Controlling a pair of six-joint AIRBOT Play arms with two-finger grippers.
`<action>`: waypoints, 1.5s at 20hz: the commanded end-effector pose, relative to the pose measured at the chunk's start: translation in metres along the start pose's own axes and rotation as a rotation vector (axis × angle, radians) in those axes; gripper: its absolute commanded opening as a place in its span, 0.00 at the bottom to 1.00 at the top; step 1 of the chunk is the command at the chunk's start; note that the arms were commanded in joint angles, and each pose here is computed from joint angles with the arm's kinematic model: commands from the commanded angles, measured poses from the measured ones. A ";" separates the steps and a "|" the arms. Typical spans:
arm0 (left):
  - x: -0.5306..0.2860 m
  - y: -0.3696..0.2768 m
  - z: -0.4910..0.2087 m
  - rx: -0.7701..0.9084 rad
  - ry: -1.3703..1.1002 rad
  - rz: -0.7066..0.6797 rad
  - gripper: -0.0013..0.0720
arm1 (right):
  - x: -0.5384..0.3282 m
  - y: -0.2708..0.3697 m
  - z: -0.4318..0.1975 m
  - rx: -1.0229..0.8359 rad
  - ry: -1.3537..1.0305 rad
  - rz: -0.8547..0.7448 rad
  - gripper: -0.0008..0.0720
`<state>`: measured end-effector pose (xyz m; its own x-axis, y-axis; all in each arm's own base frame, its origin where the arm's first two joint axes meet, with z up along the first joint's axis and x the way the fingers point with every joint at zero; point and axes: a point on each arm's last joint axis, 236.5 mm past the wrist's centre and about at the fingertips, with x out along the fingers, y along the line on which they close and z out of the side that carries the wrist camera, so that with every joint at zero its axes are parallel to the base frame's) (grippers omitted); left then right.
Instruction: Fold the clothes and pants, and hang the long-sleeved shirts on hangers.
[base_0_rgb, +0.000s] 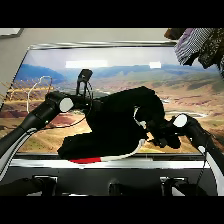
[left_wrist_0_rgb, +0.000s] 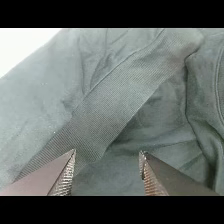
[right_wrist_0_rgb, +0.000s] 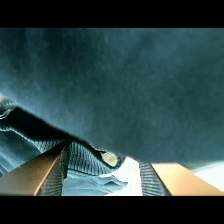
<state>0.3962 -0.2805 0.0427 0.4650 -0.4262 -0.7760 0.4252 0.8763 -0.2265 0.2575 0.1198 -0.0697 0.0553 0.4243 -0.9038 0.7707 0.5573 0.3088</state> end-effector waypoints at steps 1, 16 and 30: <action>-0.001 0.000 0.001 0.003 -0.002 0.000 0.66 | 0.003 -0.007 0.005 -0.001 -0.013 -0.030 0.64; 0.069 -0.074 0.069 -0.218 0.016 -0.120 0.66 | 0.002 -0.011 0.001 -0.053 0.002 -0.046 0.07; 0.119 -0.125 0.036 0.304 0.115 -0.177 0.66 | 0.002 -0.016 0.008 -0.137 -0.022 -0.069 0.07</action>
<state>0.4275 -0.4380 -0.0022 0.2706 -0.5029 -0.8209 0.6771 0.7056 -0.2090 0.2499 0.1094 -0.0777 0.0190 0.3799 -0.9248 0.6887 0.6656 0.2876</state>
